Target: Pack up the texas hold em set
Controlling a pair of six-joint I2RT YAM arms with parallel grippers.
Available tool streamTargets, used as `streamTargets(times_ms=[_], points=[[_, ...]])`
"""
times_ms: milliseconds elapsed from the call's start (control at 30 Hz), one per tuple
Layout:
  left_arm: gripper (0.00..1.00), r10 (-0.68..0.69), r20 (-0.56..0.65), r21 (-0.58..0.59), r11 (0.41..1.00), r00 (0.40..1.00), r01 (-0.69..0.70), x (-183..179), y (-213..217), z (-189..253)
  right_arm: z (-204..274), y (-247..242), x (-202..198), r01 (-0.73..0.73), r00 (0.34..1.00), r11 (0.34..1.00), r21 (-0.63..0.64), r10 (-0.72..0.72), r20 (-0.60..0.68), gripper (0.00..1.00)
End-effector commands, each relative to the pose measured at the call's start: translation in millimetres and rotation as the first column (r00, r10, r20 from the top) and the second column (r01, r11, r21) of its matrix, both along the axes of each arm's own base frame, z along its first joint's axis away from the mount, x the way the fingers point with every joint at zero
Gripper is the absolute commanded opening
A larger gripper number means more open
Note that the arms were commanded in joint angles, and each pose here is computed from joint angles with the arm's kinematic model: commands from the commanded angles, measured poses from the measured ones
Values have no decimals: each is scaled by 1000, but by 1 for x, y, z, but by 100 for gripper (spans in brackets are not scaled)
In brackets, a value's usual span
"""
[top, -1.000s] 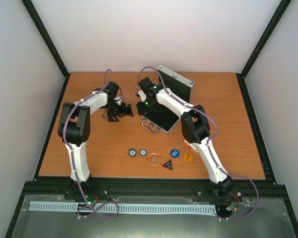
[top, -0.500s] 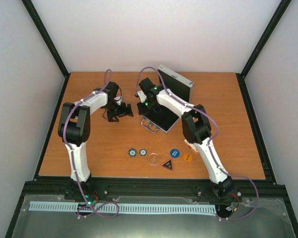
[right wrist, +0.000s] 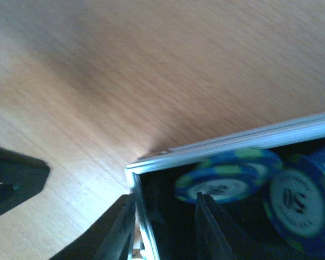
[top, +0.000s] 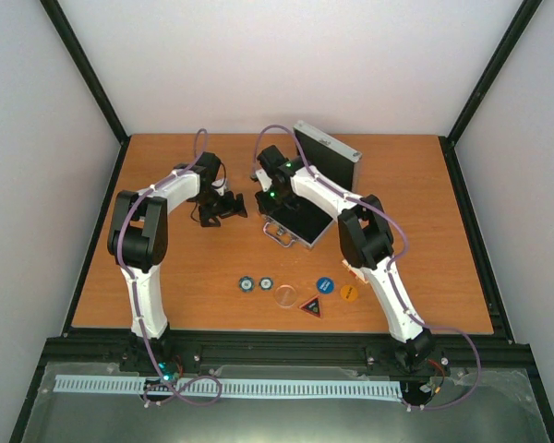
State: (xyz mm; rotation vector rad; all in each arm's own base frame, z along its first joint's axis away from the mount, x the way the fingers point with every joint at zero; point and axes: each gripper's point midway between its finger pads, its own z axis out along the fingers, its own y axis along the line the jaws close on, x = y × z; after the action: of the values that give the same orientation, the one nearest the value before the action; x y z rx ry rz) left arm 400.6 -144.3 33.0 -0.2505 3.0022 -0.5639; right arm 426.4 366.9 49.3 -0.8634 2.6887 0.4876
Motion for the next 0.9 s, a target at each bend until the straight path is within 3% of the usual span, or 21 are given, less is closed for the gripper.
streamTargets(times_ms=[0,67,233,433,867], points=[[98,4,-40,63,998,999,-2,-10,16,-13,32,-16,14,51,994,997,-53,-45,97,40],[98,4,-41,64,998,999,-1,-10,16,-14,34,-16,18,58,993,997,-46,-53,103,49],[98,3,-42,64,998,999,-1,-11,16,-14,48,-12,26,80,990,997,-6,-79,118,56],[98,6,-37,64,998,999,-4,-10,16,-12,68,-15,31,87,982,996,-1,-86,170,55],[98,6,-47,66,998,999,-2,-14,17,-14,44,-28,39,64,979,992,-112,-40,201,54]])
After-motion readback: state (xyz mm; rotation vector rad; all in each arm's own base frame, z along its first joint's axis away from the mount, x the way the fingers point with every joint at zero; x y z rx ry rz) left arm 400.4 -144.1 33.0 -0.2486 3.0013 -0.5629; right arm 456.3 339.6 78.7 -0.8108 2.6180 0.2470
